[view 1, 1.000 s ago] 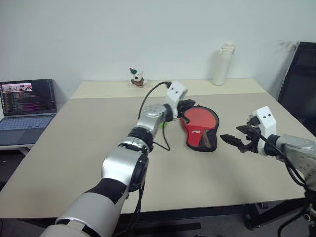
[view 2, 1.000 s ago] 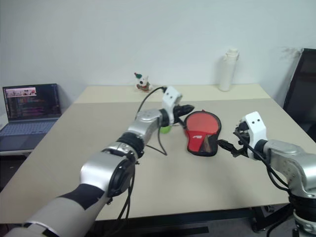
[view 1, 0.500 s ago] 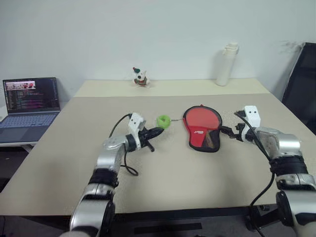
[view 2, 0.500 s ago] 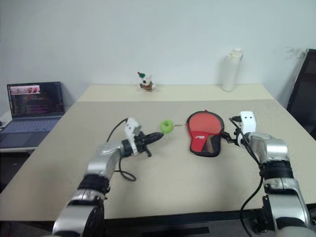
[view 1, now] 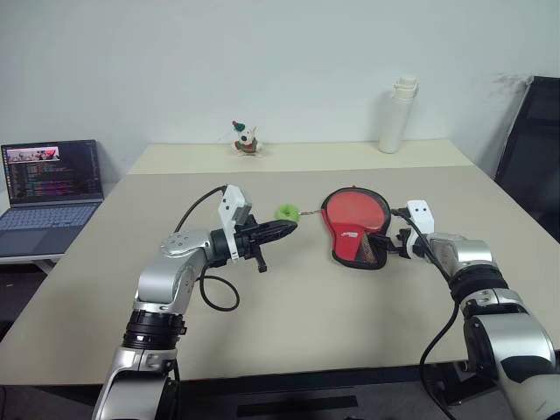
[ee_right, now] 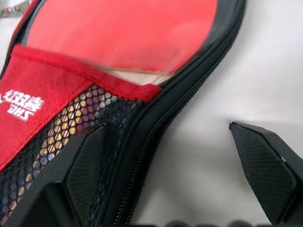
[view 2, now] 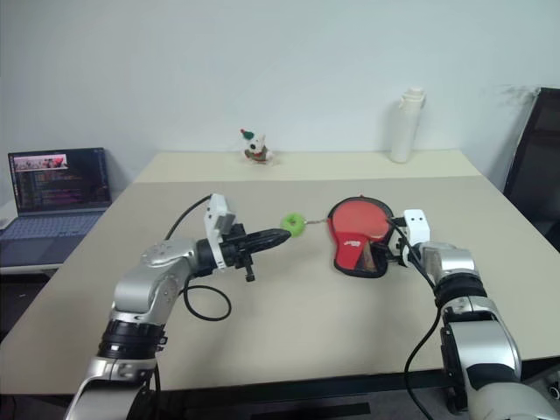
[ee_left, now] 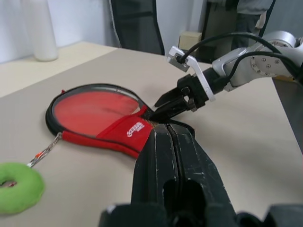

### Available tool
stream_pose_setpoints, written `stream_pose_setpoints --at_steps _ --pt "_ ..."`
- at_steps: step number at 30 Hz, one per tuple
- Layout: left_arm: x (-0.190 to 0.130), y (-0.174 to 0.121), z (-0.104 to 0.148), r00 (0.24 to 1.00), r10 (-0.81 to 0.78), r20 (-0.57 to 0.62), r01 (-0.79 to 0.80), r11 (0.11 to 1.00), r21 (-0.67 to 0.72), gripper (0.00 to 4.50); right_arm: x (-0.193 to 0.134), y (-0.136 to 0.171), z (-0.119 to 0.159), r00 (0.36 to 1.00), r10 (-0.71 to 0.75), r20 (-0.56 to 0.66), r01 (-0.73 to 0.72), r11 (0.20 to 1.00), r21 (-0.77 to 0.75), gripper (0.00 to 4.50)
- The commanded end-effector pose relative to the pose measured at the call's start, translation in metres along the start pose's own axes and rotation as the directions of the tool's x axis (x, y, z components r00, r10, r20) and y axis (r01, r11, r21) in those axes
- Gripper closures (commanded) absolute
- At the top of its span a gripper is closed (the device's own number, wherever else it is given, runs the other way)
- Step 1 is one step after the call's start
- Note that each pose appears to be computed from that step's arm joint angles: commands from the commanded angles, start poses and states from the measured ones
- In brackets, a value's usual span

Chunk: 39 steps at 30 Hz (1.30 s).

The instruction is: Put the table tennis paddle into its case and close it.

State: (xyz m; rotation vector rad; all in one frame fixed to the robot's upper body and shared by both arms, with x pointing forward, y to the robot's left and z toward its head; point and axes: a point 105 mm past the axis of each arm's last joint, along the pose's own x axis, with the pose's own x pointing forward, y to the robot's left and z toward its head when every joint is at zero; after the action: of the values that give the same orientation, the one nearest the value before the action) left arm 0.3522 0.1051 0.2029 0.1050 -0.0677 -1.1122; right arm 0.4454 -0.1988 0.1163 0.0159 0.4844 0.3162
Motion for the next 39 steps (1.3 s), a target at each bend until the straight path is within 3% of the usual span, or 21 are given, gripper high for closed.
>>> stream_pose_setpoints --at_steps 1,4,10,15,21,26,39 --pt "-0.002 -0.003 0.009 1.0 -0.006 0.017 0.006 0.999 0.038 4.5 0.01 0.017 0.0 0.999 0.045 -0.012 -0.046 0.999 -0.02 0.18" --pt "-0.001 -0.004 0.008 1.0 -0.007 0.011 0.006 0.999 0.041 4.5 0.015 0.026 -0.002 0.997 0.068 -0.022 -0.068 0.998 -0.004 0.92" --pt "-0.004 -0.003 0.005 1.0 0.002 -0.008 -0.002 0.999 0.051 4.5 0.022 0.035 -0.013 0.995 0.084 -0.056 -0.082 0.995 0.05 3.0" --pt "-0.013 -0.007 -0.002 0.999 -0.008 -0.044 0.01 0.999 0.047 4.5 0.024 0.044 -0.016 0.988 0.142 -0.059 -0.134 0.983 0.124 4.46" --pt "-0.035 -0.033 -0.017 0.981 -0.142 -0.13 0.138 0.99 -0.041 4.5 0.016 0.089 -0.001 0.912 0.41 -0.024 -0.398 0.896 0.194 4.49" --pt "-0.053 -0.056 -0.031 0.947 -0.241 -0.211 0.226 0.969 -0.096 4.5 0.002 0.12 0.001 0.84 0.542 -0.037 -0.527 0.829 0.188 4.49" --pt "-0.064 -0.082 -0.041 0.912 -0.322 -0.255 0.291 0.945 -0.152 4.5 -0.051 0.162 -0.056 0.752 0.637 -0.171 -0.615 0.771 0.165 4.49"
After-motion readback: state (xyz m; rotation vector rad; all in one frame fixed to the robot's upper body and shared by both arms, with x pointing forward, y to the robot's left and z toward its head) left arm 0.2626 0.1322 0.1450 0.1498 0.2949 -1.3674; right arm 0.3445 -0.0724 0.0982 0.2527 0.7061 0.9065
